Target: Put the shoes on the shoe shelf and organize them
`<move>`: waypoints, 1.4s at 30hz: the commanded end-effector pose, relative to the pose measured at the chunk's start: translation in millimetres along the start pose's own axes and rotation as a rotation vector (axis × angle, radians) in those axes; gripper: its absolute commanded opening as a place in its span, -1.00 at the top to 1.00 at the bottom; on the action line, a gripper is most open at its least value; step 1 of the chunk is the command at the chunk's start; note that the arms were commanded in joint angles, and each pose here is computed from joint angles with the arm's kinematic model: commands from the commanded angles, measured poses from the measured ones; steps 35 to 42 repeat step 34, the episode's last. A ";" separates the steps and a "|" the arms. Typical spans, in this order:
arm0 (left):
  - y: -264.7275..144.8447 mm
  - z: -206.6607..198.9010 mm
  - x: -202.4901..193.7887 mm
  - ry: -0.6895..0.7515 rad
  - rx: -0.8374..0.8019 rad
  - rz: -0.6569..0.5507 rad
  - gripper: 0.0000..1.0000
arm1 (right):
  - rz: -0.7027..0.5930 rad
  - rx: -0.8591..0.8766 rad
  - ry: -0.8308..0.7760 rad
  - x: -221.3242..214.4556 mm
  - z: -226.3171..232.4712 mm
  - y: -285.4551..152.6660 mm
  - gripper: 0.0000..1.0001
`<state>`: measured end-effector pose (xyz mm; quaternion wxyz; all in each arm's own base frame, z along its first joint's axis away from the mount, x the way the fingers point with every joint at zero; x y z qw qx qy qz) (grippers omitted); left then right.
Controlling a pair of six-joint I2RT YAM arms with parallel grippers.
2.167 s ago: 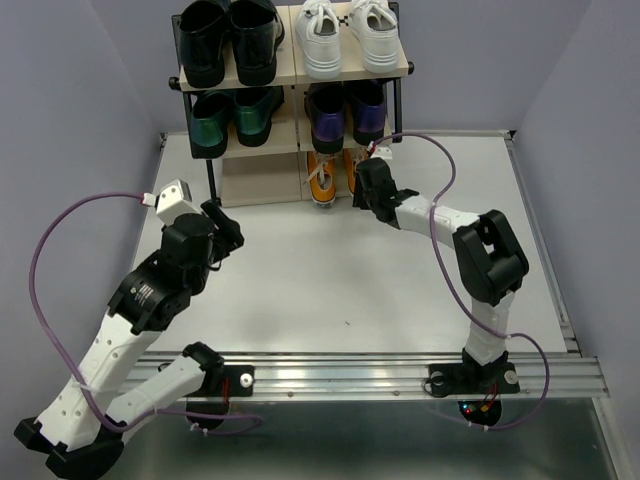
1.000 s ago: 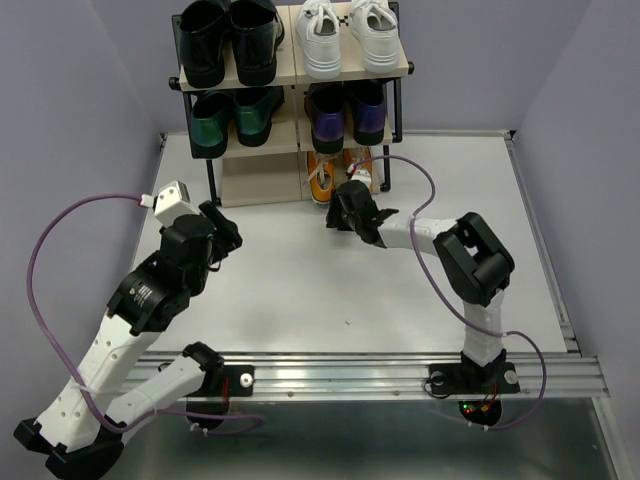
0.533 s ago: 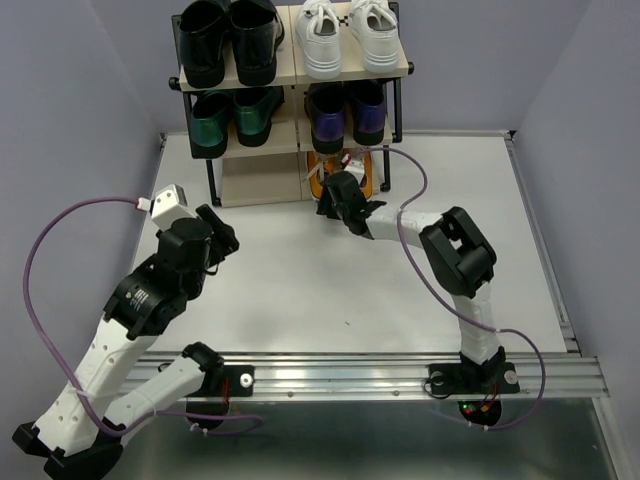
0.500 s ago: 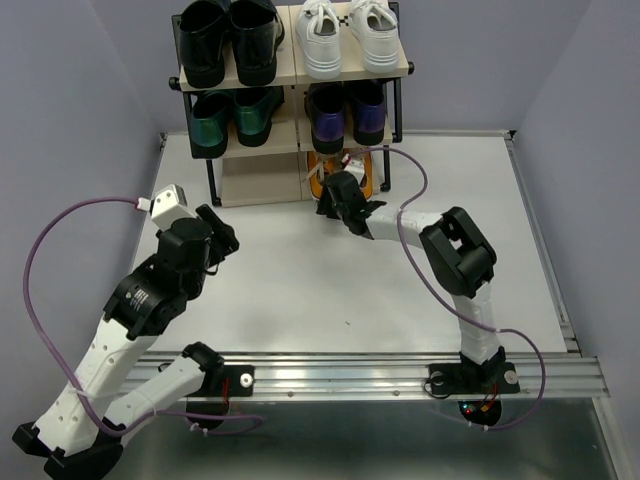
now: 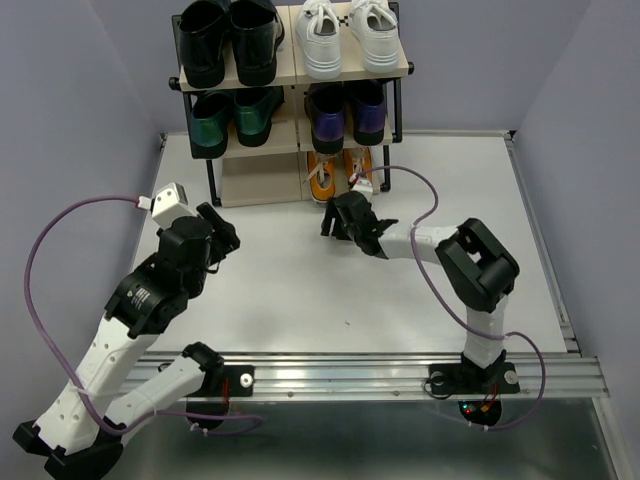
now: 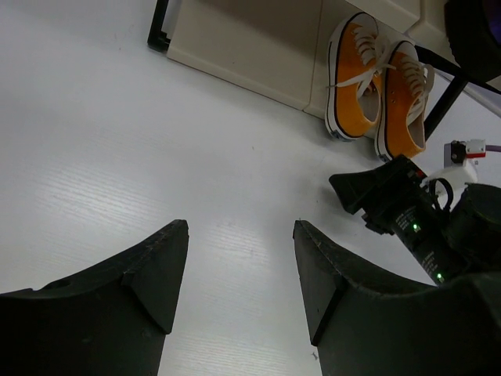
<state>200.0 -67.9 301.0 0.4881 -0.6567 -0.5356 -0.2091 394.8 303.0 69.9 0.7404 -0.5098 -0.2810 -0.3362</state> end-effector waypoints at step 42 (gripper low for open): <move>16.4 -32.5 11.9 -0.011 -0.079 -0.035 -0.34 | -0.278 -0.494 0.143 25.9 -167.8 -282.3 -1.00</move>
Point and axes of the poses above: each gripper's point midway between its finger pads, its own y axis out along the fingers, its own z axis along the line the jaws close on, x = y × z, the point moved 3 cm from there along -y, back along the fingers, and after that the axes turned 2 degrees about -y, right-handed, at the moved point
